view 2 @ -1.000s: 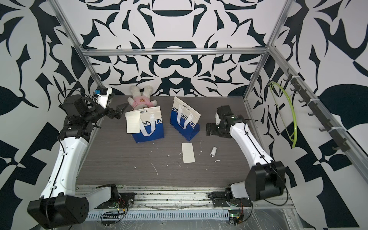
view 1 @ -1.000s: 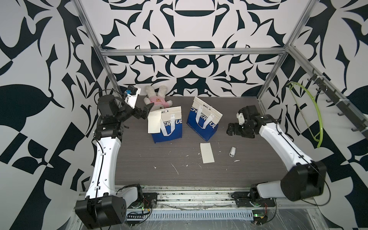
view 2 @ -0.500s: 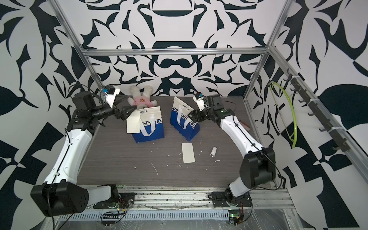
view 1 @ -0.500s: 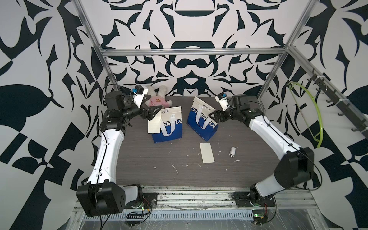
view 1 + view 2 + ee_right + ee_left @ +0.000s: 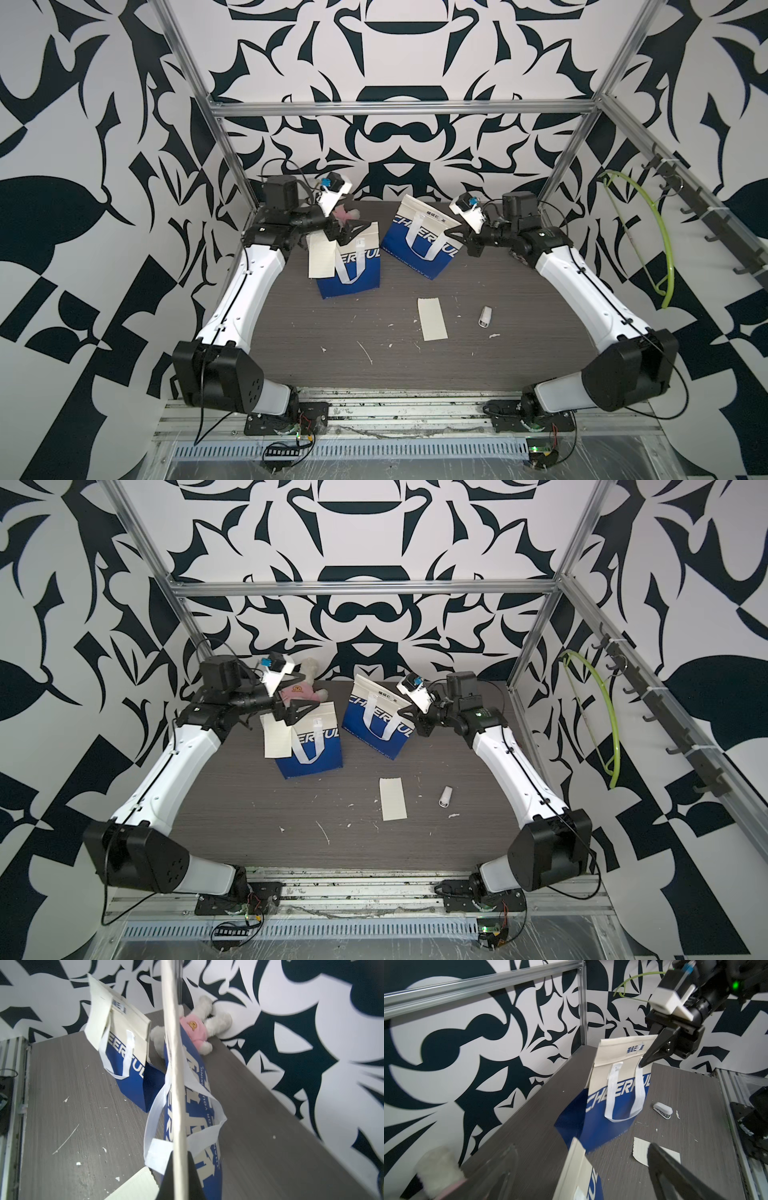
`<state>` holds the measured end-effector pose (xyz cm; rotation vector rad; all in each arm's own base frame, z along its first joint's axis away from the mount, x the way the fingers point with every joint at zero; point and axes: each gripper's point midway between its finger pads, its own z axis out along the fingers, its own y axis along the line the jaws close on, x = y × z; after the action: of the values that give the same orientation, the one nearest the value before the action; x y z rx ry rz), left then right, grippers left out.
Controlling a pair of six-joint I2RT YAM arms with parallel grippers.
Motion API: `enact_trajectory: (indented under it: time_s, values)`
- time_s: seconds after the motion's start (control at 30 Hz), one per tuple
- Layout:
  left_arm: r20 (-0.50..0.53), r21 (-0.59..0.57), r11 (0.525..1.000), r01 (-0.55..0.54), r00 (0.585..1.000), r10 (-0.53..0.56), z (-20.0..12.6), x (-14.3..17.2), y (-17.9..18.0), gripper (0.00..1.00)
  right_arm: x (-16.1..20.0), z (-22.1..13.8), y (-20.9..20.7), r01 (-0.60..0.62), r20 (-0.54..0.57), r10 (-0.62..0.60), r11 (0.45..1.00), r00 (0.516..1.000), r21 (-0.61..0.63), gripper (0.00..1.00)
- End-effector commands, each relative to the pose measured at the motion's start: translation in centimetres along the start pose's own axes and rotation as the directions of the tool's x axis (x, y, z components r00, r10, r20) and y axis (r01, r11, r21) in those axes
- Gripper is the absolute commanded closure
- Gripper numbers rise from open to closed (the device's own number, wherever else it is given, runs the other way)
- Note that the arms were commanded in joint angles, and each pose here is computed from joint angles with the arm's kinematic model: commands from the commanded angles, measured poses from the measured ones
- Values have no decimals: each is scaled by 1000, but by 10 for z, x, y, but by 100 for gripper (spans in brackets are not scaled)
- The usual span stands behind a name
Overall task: Staple the receipts to the bags
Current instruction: Pick up the takeout bag at the center of the board, then place the takeout bag at the center of the board.
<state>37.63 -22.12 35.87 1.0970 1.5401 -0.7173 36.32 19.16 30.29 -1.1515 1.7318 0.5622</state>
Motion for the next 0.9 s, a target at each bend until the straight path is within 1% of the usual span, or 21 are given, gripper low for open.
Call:
enact_trajectory:
  time_s: [0.0, 0.07, 0.13, 0.2, 0.33, 0.47, 0.53, 0.57, 0.6, 0.63, 0.67, 0.7, 0.77, 0.8, 0.83, 0.87]
  values:
    - [-55, 26, 997, -79, 995, 81, 33, 10, -7, 1, -12, -22, 25, 221, 67, -213, 963, 975, -155, 100]
    - [-51, 62, 994, -96, 994, 99, 46, 12, -12, 1, -1, -23, 31, 252, 32, -251, 947, 967, -200, 100]
    - [-33, 132, 986, -102, 994, 107, 54, 11, -22, 1, -1, -24, 32, 253, 38, -251, 945, 967, -208, 100]
    - [-39, 186, 975, -120, 991, 129, 64, 15, -32, 1, 1, -25, 33, 263, 39, -261, 941, 965, -212, 100]
    - [-59, 229, 967, -115, 990, 132, 80, 20, -36, 1, 4, -29, 31, 288, 33, -288, 937, 957, -198, 100]
    - [-29, 299, 948, -108, 992, 122, 92, 17, -47, 2, 4, -28, 30, 298, 40, -296, 932, 954, -205, 100]
    - [-30, 350, 932, -90, 994, 107, 95, 19, -56, 13, 4, -27, 30, 299, 46, -296, 931, 954, -209, 100]
    - [-42, 363, 929, -73, 995, 94, 97, 21, -58, 29, 4, -26, 31, 298, 50, -294, 930, 954, -213, 100]
    - [-55, 371, 927, -56, 995, 82, 99, 23, -59, 48, 4, -26, 31, 296, 52, -292, 931, 955, -215, 100]
    - [-65, 378, 925, -44, 995, 74, 100, 25, -59, 69, 4, -25, 32, 291, 53, -287, 931, 957, -219, 100]
    - [-76, 383, 923, -33, 995, 67, 101, 28, -59, 83, 5, -25, 33, 290, 57, -284, 931, 957, -223, 100]
    - [-77, 389, 921, -29, 995, 64, 101, 29, -60, 85, 5, -25, 34, 285, 60, -279, 932, 958, -224, 100]
    - [-69, 403, 915, -33, 995, 66, 100, 29, -63, 81, 5, -26, 36, 277, 69, -268, 933, 961, -229, 100]
    - [-67, 407, 913, -31, 996, 64, 100, 29, -64, 74, 6, -26, 37, 278, 73, -268, 933, 961, -230, 100]
    - [-64, 413, 910, -29, 996, 60, 99, 28, -65, 57, 6, -26, 38, 281, 75, -271, 932, 960, -229, 100]
    - [-55, 420, 907, -31, 997, 60, 98, 26, -67, 46, 7, -25, 37, 277, 75, -267, 934, 961, -227, 100]
